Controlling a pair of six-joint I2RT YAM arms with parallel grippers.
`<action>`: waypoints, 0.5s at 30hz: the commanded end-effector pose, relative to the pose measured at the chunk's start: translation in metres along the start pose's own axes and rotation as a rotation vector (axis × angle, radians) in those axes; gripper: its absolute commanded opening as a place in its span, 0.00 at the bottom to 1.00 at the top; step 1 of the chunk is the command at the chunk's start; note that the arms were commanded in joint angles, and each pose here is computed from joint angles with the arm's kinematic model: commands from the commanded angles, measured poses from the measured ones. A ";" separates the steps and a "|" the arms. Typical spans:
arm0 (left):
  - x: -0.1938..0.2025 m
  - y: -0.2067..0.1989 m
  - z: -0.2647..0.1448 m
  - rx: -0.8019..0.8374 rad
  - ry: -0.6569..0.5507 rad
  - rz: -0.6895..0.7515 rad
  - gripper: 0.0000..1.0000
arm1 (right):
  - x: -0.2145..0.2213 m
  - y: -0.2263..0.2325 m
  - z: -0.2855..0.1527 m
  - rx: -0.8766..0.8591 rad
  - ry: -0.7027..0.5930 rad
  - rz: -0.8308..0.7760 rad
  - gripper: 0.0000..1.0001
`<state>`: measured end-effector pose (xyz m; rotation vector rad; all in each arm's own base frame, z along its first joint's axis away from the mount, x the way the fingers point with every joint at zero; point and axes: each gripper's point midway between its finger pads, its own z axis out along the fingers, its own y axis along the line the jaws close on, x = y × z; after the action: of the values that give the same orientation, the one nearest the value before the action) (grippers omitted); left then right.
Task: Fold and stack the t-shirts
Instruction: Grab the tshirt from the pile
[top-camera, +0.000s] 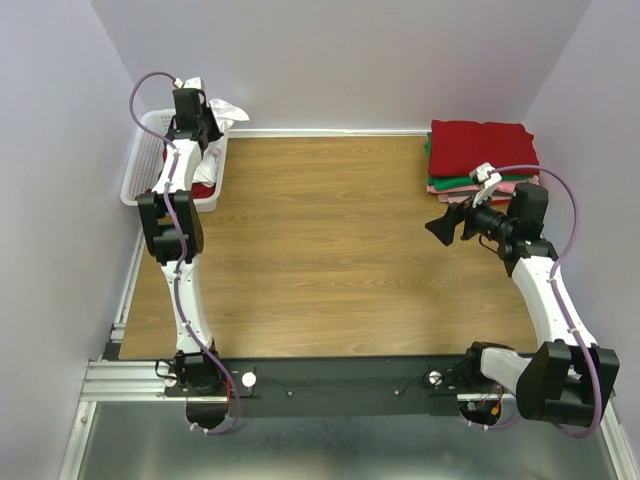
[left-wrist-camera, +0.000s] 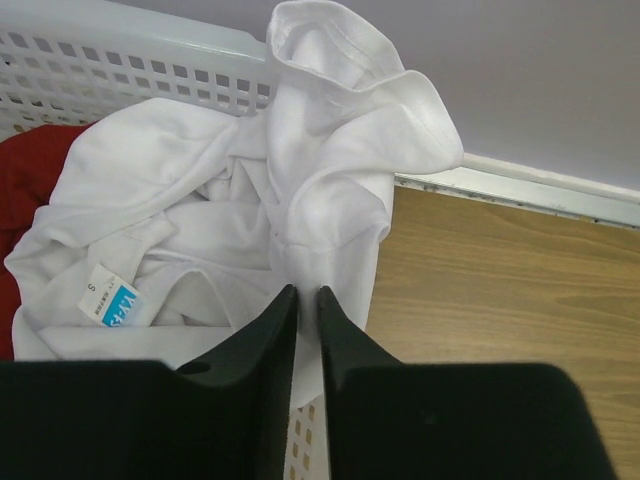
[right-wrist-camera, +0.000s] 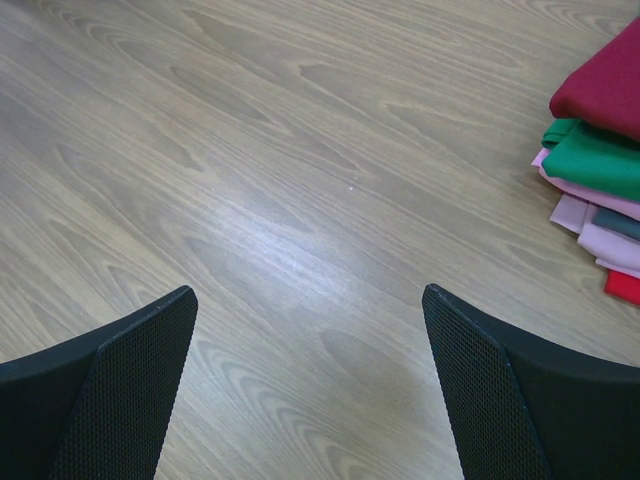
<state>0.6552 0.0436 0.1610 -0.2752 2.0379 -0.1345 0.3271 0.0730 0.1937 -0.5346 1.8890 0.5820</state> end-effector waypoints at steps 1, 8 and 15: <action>-0.012 -0.004 -0.004 0.057 -0.017 0.012 0.15 | -0.009 0.001 -0.005 -0.010 -0.016 -0.021 1.00; -0.094 -0.033 -0.068 0.130 -0.184 0.055 0.00 | -0.010 0.002 -0.009 -0.011 -0.026 -0.029 1.00; -0.173 -0.100 -0.207 0.366 -0.431 0.039 0.00 | -0.013 0.001 -0.013 -0.001 -0.038 -0.042 1.00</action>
<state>0.6076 0.0175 0.2941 -0.1578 1.8492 -0.2680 0.3253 0.0683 0.2008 -0.5343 1.8661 0.5685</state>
